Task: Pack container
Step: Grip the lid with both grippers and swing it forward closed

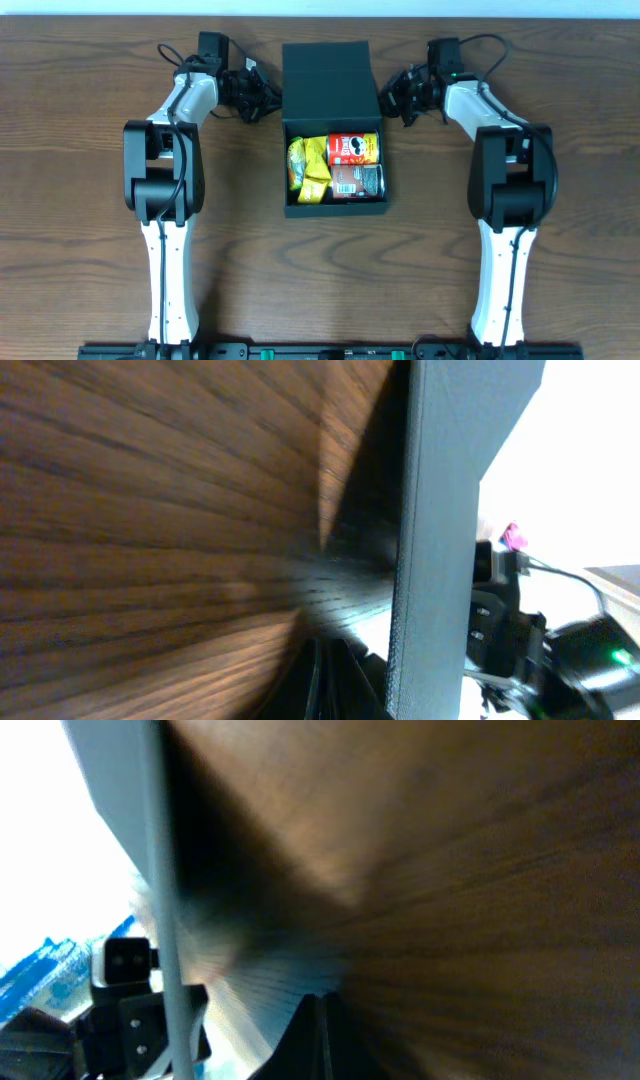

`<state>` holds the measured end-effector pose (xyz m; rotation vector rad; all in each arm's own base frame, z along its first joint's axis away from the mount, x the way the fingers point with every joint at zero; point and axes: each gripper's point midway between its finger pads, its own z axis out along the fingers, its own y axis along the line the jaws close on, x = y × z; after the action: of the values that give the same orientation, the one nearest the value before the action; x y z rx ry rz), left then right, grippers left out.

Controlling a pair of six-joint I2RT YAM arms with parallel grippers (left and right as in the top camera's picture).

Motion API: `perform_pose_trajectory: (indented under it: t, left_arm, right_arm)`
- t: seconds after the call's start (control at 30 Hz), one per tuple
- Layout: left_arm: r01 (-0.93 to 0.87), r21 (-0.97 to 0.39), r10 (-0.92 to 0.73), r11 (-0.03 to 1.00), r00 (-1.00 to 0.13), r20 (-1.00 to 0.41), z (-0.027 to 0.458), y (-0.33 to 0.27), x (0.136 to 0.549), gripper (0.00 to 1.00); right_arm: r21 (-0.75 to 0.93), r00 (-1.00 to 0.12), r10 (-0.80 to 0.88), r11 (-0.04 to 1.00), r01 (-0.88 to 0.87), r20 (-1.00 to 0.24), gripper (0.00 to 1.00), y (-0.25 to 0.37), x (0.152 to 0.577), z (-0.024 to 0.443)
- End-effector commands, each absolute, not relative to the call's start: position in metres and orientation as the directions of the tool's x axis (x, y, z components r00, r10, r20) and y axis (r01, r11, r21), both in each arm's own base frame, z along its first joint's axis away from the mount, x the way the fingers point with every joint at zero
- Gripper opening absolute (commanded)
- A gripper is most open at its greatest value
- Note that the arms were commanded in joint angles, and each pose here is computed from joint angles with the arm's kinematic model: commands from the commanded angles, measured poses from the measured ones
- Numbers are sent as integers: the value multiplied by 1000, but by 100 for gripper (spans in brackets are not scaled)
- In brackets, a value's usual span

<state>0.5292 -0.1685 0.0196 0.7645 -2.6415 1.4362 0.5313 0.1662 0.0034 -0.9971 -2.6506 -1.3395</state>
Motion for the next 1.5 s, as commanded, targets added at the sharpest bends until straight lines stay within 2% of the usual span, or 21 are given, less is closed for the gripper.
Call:
perform_pose_trajectory:
  t: [0.0,0.47,0.9,1.17,1.3,1.47]
  left_arm:
    - [-432,-806,-357,405,-886,296,23,-177,526,6]
    - [-275,-946,-258,170,-939,227,92,-198,559,6]
    - [-97,-995,-61,27,-994,95,155,-207,549,6]
    - [24,-1000,22,-9,-999,-24,196,-207,537,6]
    - [75,-997,23,-21,-997,-76,216,-206,530,6]
    - [102,-994,22,-30,-995,-102,231,-203,522,6]
  right_arm:
    - [749,-817,481,402,527,317,1,187,527,14]
    - [885,-851,407,178,430,332,2,178,560,71]
    - [912,-885,247,12,410,395,2,153,557,123]
    - [921,-920,36,-12,389,390,2,157,533,159]
    - [953,-953,18,-5,302,302,2,168,531,177]
    - [959,-959,4,0,284,284,2,176,529,179]
